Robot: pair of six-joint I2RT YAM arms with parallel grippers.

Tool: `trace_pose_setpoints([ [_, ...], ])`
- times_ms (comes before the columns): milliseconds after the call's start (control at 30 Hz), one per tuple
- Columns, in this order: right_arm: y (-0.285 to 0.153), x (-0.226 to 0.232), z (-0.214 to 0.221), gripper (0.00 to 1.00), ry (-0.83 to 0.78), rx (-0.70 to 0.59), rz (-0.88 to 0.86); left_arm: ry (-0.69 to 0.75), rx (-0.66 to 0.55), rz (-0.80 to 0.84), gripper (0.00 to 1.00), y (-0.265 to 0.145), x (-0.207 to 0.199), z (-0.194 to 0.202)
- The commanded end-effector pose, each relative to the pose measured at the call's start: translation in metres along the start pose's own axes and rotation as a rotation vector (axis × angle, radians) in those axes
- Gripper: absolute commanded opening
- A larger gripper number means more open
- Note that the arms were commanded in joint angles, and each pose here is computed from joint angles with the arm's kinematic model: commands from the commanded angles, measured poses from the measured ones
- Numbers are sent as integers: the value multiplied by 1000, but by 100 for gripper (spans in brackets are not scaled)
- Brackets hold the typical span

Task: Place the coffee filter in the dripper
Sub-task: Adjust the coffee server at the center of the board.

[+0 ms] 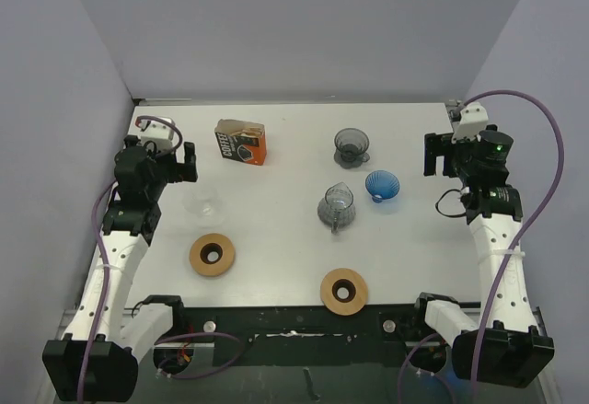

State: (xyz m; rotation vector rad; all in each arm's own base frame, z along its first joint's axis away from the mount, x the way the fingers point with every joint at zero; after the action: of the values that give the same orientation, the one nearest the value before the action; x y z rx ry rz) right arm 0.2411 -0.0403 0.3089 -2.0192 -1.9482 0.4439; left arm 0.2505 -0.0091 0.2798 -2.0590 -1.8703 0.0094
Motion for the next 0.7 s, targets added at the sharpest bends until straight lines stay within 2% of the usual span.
trace_pose_setpoints([
  [0, -11, 4, -27, 98, 10, -85, -17, 38, -82, -22, 97, -6, 6, -30],
  [667, -24, 7, -50, 98, -16, -151, -65, 111, -128, 24, 97, -14, 6, -44],
])
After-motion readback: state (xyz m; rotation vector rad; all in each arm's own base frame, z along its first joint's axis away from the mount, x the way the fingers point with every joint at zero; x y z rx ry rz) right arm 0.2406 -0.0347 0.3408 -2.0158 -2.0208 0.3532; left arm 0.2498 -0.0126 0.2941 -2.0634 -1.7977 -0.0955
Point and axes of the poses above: each gripper's point midway between its finger pads, its own y axis out along the fingers, its own x axis along the line the jaws close on, z = x × y, the point moved 10 cm from there along -y, back along the fingers, and after that the axes turned 11 degrees about y, right-handed, at the moved point
